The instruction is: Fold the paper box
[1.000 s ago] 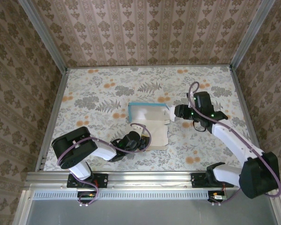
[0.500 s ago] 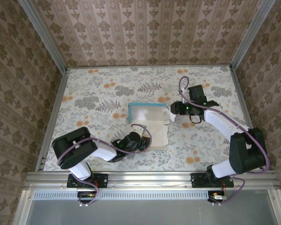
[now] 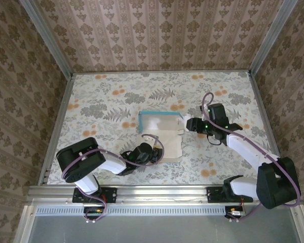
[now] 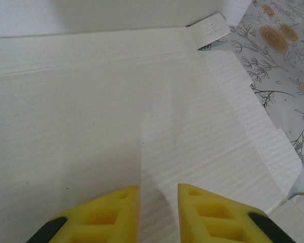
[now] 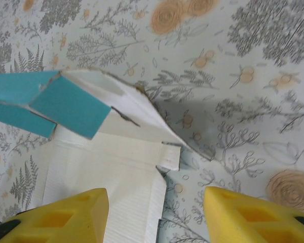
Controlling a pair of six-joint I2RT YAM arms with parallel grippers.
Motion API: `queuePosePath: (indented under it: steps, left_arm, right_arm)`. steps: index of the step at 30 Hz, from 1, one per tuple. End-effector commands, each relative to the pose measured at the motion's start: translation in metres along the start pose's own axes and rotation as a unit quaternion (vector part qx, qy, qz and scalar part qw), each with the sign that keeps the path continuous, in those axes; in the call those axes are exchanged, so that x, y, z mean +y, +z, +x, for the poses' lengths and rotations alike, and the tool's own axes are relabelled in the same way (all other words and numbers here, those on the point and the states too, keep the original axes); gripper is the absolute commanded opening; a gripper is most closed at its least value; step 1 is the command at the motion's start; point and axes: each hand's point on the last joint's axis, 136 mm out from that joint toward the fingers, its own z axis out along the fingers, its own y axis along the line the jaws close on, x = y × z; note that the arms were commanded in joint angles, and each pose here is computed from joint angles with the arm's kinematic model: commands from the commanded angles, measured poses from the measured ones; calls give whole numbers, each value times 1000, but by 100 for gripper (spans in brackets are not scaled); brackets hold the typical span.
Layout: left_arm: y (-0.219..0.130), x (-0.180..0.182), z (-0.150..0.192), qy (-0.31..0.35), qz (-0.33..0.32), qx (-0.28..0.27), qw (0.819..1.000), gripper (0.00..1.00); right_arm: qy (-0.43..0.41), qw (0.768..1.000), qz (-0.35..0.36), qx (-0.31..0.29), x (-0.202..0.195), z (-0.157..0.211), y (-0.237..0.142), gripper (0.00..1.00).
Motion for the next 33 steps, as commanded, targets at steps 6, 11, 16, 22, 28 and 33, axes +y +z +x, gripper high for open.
queuePosePath:
  steps: [6, 11, 16, 22, 28, 33]
  left_arm:
    - [-5, 6, 12, -1, -11, 17, 1000, 25]
    - [-4, 6, 11, -1, -14, 19, 1000, 25]
    - [-4, 3, 8, -6, -12, 20, 1000, 28]
    - [-11, 3, 5, -1, -14, 28, 1000, 33]
    - [-10, 2, 5, 3, -15, 33, 999, 33]
    - [-4, 2, 13, -2, -10, 38, 999, 33]
  right_arm:
    - [47, 998, -36, -37, 15, 22, -4, 57]
    - [75, 996, -27, -38, 8, 42, 4, 58]
    - [88, 995, -34, -29, 11, 51, 14, 60]
    - [110, 992, -57, -21, 17, 53, 23, 70]
    - [110, 991, -72, -19, 26, 55, 34, 78]
    - [109, 990, -78, -33, 31, 50, 45, 78]
